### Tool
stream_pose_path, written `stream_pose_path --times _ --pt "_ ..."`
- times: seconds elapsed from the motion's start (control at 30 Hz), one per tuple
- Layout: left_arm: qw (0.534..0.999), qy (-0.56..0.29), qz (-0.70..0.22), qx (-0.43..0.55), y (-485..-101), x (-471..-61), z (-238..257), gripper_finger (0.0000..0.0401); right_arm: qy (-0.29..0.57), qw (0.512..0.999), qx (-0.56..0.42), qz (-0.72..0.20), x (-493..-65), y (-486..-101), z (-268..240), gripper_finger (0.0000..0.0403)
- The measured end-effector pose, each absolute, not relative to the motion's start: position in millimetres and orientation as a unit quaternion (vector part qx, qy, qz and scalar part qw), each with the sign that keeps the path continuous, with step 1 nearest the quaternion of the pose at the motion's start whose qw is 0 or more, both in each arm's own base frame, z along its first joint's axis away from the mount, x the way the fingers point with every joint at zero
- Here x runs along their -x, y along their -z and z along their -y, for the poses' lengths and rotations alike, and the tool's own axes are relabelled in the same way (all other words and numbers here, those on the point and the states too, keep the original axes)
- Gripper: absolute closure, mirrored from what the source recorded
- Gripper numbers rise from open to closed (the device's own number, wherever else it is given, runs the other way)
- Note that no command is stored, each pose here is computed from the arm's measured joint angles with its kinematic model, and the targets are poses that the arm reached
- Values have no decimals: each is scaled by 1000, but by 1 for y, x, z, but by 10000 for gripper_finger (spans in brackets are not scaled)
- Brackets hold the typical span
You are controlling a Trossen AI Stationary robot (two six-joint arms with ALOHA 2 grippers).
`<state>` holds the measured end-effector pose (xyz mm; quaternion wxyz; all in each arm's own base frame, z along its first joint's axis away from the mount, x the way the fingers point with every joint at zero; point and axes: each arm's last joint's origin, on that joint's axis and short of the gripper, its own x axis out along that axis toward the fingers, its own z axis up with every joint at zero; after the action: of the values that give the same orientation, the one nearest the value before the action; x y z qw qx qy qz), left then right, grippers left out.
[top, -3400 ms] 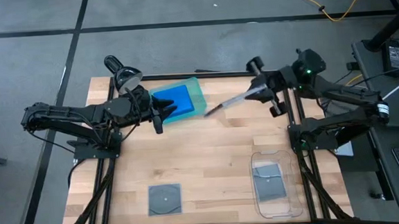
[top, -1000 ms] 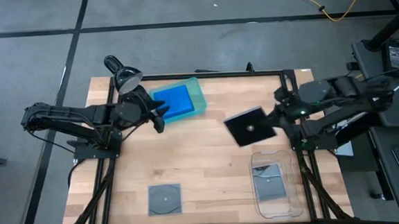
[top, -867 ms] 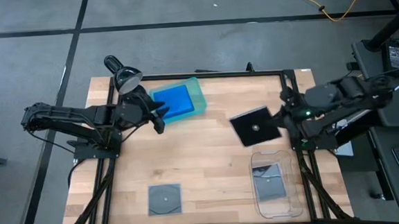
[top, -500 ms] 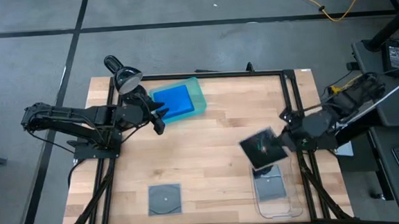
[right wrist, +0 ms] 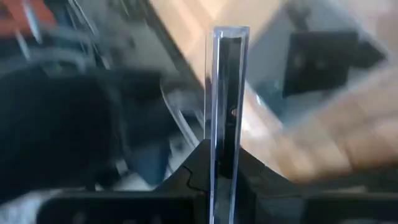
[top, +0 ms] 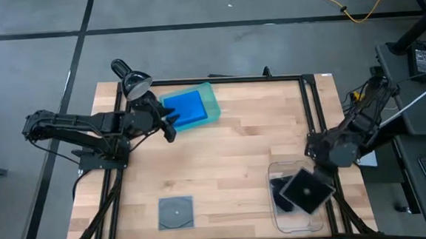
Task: Pick & place jewel cases by type
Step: Put the right black CD case into the transparent bin
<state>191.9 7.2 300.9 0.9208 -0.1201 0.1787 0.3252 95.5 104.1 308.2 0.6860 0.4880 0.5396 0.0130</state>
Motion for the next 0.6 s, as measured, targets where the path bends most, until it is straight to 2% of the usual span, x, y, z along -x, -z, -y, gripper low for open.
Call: stream_pose_path --times 0.33,0.6 --pt "909 -356 -167 139 -302 -191 -20 260 -158 621 -382 -666 -103 -298 -116 371" --pt "903 -368 -141 171 -304 -192 -24 260 -229 647 -323 -652 -132 -288 -107 364"
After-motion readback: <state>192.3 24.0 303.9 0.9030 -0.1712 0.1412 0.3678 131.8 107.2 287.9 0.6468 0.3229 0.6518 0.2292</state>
